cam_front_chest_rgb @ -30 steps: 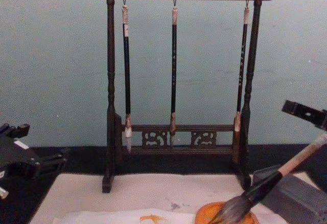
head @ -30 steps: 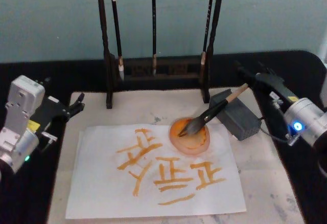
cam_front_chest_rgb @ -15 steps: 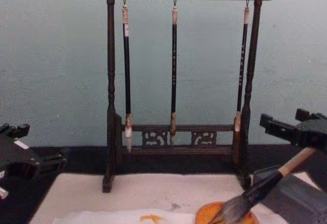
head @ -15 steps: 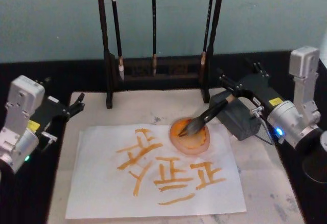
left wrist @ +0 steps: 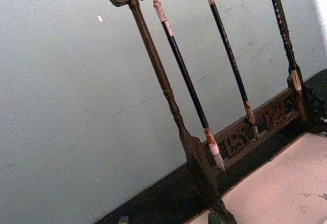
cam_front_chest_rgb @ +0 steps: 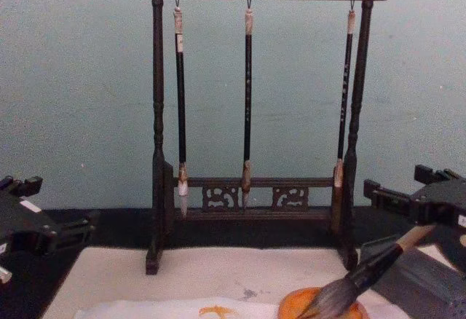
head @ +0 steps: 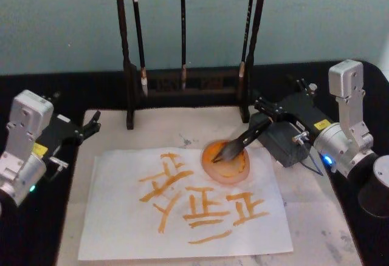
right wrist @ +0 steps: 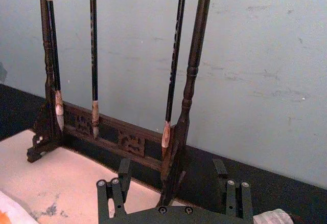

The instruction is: Pick up the brush from the inkstone, write on the paper, then place the brush back to its original position.

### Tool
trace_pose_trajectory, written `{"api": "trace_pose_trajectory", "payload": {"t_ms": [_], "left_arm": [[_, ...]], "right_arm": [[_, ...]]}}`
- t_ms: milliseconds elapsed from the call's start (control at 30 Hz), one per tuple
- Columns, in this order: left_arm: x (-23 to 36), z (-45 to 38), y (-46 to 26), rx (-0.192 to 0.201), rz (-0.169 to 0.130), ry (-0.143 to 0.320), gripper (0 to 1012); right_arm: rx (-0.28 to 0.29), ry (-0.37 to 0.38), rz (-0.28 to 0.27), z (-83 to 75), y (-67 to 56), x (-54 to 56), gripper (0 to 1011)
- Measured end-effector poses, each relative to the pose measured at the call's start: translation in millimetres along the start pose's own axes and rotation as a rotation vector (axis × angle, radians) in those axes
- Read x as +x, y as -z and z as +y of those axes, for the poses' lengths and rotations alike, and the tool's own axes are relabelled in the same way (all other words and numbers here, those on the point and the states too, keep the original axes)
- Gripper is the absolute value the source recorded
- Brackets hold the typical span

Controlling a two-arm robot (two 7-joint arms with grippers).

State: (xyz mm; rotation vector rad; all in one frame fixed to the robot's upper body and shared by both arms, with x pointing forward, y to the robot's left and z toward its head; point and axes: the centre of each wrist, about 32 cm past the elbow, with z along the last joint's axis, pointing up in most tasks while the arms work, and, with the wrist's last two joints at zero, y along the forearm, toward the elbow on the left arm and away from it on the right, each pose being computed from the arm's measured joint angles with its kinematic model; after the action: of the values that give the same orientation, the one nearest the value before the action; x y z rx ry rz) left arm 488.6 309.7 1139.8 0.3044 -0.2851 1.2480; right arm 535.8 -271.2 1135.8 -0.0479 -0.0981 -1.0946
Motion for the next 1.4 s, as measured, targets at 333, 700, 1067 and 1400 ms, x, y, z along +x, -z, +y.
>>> {"api": "trace_pose_trajectory", "payload": {"t_ms": [333, 700, 1067, 1400], "left_arm": [[0.0, 0.0, 0.0, 0.0, 0.0, 0.0, 1010], [0.0, 0.0, 0.0, 0.0, 0.0, 0.0, 1010], [0.0, 0.0, 0.0, 0.0, 0.0, 0.0, 1010], [0.0, 0.0, 0.0, 0.0, 0.0, 0.0, 1010]], "right_arm": [[-0.006, -0.001, -0.01, -0.3, -0.1, 0.1, 1000], [-0.006, -0.001, -0.006, -0.6, -0.1, 0.1, 1000], [-0.005, -0.001, -0.004, -0.6, -0.1, 0.1, 1000], [-0.005, -0.001, -0.003, -0.6, -0.1, 0.1, 1000]]}}
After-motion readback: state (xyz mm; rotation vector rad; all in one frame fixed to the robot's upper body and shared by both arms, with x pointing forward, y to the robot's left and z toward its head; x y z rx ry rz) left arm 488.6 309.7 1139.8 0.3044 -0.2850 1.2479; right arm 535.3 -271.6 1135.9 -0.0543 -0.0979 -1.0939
